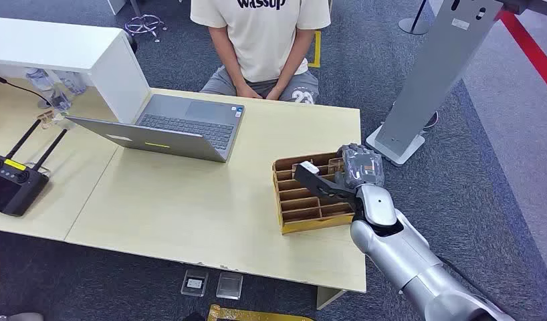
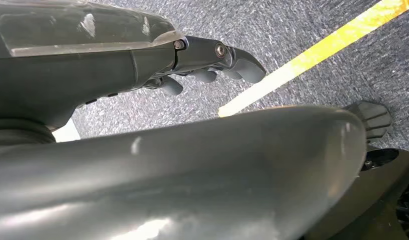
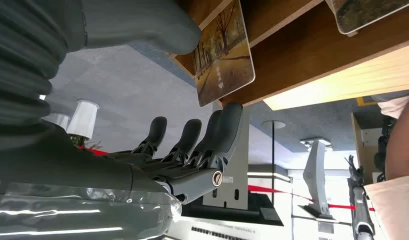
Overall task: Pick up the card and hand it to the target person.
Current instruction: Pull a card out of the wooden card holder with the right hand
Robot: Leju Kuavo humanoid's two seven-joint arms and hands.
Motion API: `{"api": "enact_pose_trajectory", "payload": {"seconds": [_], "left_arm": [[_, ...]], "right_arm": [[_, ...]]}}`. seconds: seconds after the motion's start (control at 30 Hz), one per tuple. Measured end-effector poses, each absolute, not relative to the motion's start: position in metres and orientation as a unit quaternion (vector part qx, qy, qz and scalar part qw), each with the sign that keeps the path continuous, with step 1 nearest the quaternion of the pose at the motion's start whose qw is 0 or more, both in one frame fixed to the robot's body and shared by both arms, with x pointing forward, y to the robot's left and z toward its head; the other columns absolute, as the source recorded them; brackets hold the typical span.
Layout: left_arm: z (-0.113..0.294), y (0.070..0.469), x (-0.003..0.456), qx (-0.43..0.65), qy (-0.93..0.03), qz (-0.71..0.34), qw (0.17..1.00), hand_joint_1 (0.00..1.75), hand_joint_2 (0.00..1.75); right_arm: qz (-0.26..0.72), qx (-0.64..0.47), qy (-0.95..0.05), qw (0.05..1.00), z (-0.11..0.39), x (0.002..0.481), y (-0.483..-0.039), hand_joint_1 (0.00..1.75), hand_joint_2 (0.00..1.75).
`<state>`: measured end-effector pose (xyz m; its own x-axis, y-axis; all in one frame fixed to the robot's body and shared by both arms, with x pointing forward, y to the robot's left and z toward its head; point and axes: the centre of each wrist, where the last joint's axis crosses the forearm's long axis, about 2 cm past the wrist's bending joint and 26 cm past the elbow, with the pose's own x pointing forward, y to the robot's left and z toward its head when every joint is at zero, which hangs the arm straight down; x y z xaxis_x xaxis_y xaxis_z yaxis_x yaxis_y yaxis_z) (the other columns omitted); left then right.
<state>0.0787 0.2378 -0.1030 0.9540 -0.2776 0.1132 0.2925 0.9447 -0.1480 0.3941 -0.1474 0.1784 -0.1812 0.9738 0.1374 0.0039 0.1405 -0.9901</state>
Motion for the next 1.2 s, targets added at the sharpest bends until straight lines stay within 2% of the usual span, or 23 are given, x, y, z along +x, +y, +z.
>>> {"api": "enact_pose_trajectory", "payload": {"seconds": [0.53, 0.77, 0.93, 1.2], "left_arm": [[-0.103, 0.2378, 0.0787, -0.082, -0.045, -0.145, 0.985, 0.0, 0.0], [-0.103, 0.2378, 0.0787, -0.083, -0.045, -0.145, 0.985, 0.0, 0.0], [-0.103, 0.2378, 0.0786, -0.083, -0.045, -0.145, 0.985, 0.0, 0.0], [-0.103, 0.2378, 0.0786, -0.082, -0.045, -0.145, 0.985, 0.0, 0.0]], "right_arm": [[0.506, -0.419, -0.578, 0.484, 0.1757, 0.3945, -0.1491, 0.87, 1.75], [0.506, -0.419, -0.577, 0.485, 0.1756, 0.3945, -0.1492, 1.07, 1.75], [0.506, -0.419, -0.577, 0.485, 0.1756, 0.3946, -0.1492, 1.31, 1.75], [0.506, -0.419, -0.578, 0.484, 0.1759, 0.3945, -0.149, 1.35, 1.75]]}}
